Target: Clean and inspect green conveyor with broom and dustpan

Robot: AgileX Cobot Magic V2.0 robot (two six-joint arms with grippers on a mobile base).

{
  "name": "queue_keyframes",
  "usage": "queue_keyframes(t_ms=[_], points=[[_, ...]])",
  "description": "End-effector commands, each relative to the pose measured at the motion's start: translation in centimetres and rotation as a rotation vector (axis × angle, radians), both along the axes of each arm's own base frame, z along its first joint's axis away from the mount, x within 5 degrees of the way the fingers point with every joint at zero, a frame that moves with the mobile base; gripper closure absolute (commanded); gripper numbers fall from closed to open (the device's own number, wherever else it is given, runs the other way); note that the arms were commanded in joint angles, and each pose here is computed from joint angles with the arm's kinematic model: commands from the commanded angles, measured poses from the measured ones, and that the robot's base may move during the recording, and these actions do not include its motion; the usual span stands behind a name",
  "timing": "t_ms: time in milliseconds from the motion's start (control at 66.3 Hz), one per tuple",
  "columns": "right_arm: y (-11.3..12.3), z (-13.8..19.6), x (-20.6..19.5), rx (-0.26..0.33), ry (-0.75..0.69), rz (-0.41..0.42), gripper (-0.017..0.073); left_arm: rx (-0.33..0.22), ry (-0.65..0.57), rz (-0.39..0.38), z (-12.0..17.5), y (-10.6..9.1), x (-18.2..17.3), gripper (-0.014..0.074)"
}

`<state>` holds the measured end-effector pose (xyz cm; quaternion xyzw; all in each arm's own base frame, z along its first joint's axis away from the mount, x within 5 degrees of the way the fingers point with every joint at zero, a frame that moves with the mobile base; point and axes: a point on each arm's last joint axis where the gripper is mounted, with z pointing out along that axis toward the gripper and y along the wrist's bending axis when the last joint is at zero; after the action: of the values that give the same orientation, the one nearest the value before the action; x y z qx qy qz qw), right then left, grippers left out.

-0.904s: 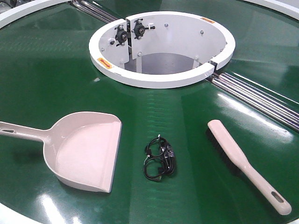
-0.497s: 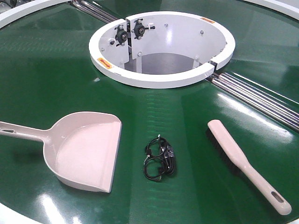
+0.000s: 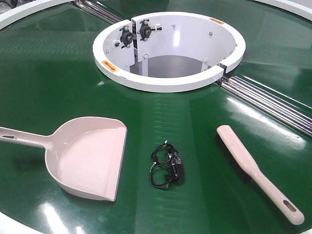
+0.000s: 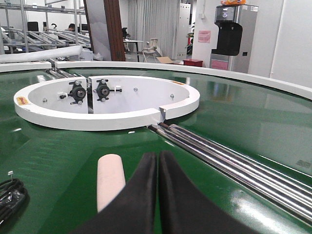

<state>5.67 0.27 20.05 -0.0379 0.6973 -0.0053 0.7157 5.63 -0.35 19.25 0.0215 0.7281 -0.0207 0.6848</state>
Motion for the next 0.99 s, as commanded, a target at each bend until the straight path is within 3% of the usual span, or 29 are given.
queue_keyframes(t_ms=[0, 181, 317, 422, 512, 663, 754, 980], points=[[0.0, 0.0, -0.1, 0.0, -0.072, -0.007, 0.0568, -0.015, -0.056, 0.002, -0.3, 0.0, 0.0, 0.06], [0.0, 0.0, -0.1, 0.0, -0.072, -0.007, 0.0568, -0.017, -0.111, 0.003, 0.2, 0.0, 0.0, 0.06], [0.0, 0.0, -0.1, 0.0, -0.072, -0.007, 0.0568, -0.025, -0.254, 0.006, 2.8, 0.1, -0.3, 0.06], [0.0, 0.0, -0.1, 0.0, -0.072, -0.007, 0.0568, -0.001, -0.285, 0.006, 5.4, 0.1, -0.7, 0.06], [0.0, 0.0, -0.1, 0.0, -0.072, -0.007, 0.0568, 0.01, -0.219, 0.004, 7.5, 0.0, -0.3, 0.06], [0.0, 0.0, -0.1, 0.0, -0.072, -0.007, 0.0568, 0.057, 0.005, -0.007, 10.5, -0.1, 1.8, 0.06], [0.0, 0.0, -0.1, 0.0, -0.072, -0.007, 0.0568, 0.071, 0.121, -0.013, 11.3, -0.2, 3.6, 0.06], [0.0, 0.0, -0.1, 0.0, -0.072, -0.007, 0.0568, 0.069, 0.226, -0.017, 10.6, -0.4, 6.4, 0.06]])
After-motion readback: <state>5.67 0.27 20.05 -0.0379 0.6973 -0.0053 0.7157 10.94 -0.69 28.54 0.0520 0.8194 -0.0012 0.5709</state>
